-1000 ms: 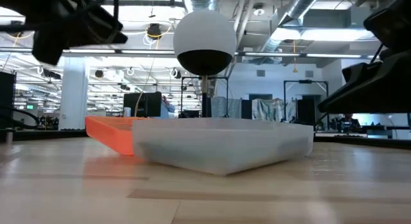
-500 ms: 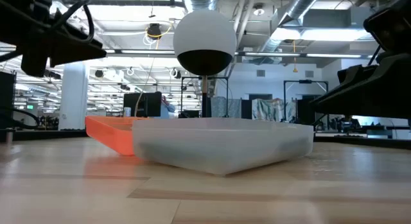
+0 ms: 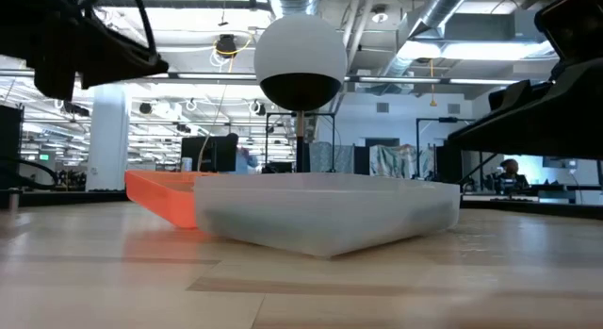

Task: Pick & place school supplies into a supply box
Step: Close the orange supply box

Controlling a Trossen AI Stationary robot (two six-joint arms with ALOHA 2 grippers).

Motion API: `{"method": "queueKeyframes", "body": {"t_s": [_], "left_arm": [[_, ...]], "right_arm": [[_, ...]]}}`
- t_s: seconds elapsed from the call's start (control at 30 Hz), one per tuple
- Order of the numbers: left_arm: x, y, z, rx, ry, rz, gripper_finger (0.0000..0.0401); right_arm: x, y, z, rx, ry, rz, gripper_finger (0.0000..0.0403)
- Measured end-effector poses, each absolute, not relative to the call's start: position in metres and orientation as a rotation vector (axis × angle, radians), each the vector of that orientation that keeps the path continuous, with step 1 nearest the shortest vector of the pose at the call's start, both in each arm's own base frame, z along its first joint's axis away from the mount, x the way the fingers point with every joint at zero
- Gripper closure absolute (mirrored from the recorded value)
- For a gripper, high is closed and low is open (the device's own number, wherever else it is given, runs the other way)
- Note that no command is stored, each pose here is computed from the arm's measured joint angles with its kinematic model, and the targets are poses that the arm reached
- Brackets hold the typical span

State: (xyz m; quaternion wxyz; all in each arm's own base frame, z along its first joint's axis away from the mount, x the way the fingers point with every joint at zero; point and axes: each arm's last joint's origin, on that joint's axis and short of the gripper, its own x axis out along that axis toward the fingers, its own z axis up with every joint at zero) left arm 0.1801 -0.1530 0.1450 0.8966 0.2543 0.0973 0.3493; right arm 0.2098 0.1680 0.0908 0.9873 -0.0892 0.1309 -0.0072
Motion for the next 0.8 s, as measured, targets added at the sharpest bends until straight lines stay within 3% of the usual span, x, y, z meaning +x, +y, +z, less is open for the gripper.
{"method": "queueKeyframes", "body": {"t_s": [0.27,0.47,0.63,0.8], "left_arm": [[0.211,-0.183,0.163,0.606,0.283,0.719,0.0244],[0.238,-0.193,0.170,0.636,0.462,0.663,0.0244],[0.275,-0.195,0.173,0.623,0.602,0.455,0.0244],[0.305,-0.187,0.181,0.665,0.615,0.212,0.0244]], "right_arm": [[0.211,0.167,0.092,-0.171,0.257,-0.020,0.0302],[0.211,0.167,0.092,-0.171,0.257,-0.019,0.0302],[0.211,0.167,0.091,-0.170,0.257,-0.018,0.0302],[0.209,0.169,0.091,-0.172,0.257,-0.008,0.0302]]}}
